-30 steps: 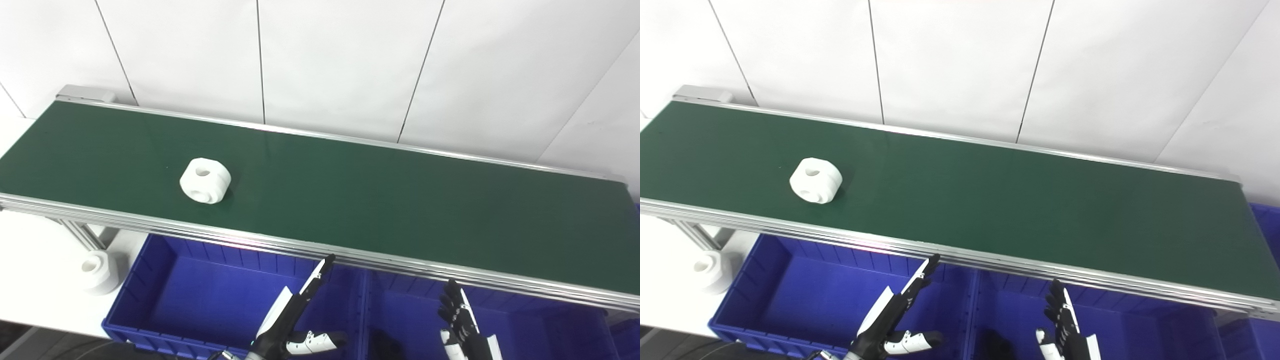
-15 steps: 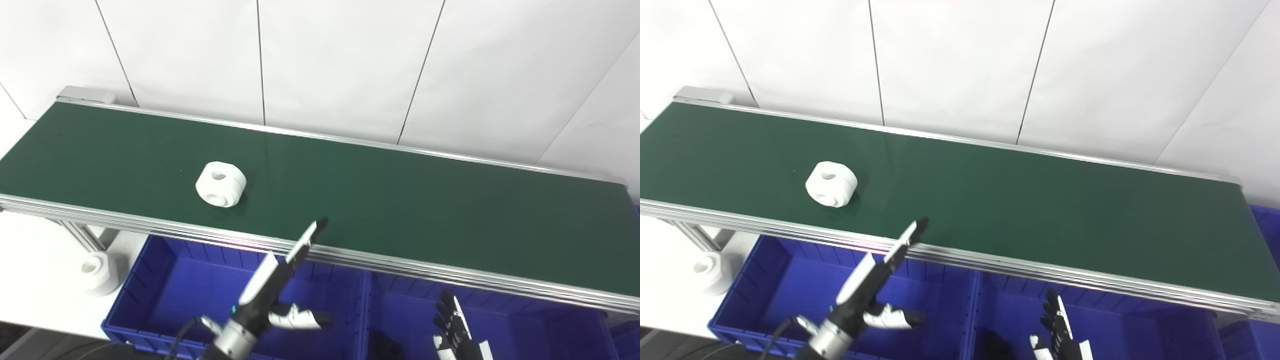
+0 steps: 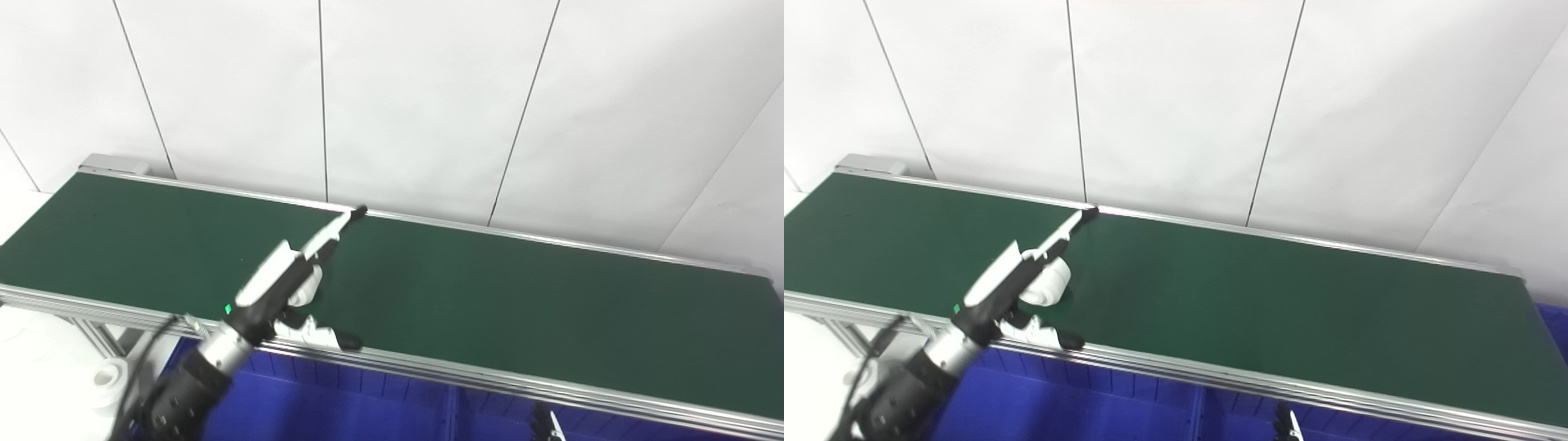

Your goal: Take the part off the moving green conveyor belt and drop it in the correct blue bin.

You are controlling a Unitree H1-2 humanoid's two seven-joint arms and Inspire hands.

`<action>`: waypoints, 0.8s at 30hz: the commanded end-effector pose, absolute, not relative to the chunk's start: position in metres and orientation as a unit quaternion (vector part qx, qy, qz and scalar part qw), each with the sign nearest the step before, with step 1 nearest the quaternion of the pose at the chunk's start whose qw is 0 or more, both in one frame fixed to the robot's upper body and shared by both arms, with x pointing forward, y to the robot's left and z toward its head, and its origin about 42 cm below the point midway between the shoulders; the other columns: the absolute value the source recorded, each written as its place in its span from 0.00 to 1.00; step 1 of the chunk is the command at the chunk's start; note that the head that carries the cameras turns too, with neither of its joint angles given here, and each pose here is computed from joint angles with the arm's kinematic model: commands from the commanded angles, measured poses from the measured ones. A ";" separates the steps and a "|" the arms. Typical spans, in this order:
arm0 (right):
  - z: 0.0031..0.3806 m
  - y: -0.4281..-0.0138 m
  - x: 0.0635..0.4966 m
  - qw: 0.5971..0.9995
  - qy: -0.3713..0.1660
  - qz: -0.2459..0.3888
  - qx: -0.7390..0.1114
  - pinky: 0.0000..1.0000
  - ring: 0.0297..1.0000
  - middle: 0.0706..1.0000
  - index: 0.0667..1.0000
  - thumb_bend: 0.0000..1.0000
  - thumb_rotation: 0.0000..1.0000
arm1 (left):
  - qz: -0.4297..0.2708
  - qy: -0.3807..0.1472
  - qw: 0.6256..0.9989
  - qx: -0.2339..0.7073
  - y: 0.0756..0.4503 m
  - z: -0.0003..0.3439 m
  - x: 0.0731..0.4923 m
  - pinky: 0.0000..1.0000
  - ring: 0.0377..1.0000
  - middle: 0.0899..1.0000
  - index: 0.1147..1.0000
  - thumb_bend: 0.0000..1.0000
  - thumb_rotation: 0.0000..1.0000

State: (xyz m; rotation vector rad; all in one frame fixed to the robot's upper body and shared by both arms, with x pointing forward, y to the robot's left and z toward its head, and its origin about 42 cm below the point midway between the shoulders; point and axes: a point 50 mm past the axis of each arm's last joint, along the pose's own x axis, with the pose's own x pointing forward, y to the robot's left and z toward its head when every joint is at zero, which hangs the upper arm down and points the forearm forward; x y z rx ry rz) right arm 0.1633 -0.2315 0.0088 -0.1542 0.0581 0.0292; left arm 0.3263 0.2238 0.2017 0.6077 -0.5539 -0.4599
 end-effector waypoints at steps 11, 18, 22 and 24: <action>0.017 -0.231 0.169 0.998 -0.009 0.010 -0.058 0.93 0.96 0.97 0.98 0.77 0.86 | -0.222 -0.213 0.829 0.467 0.255 0.236 0.404 0.89 0.98 1.00 1.00 0.75 0.42; 0.016 -0.231 0.171 0.998 -0.008 0.009 -0.057 0.93 0.96 0.96 0.98 0.76 0.86 | -0.240 -0.189 0.784 0.541 0.258 0.221 0.431 0.92 0.97 0.99 1.00 0.78 0.30; 0.015 -0.232 0.173 0.999 -0.007 0.008 -0.052 0.93 0.95 0.95 0.97 0.76 0.86 | -0.253 -0.172 0.769 0.562 0.252 0.206 0.438 0.92 0.97 0.99 1.00 0.79 0.25; 0.015 -0.231 0.173 0.999 -0.007 0.008 -0.050 0.92 0.95 0.95 0.97 0.75 0.86 | -0.261 -0.161 0.772 0.557 0.249 0.197 0.436 0.91 0.96 0.99 1.00 0.79 0.24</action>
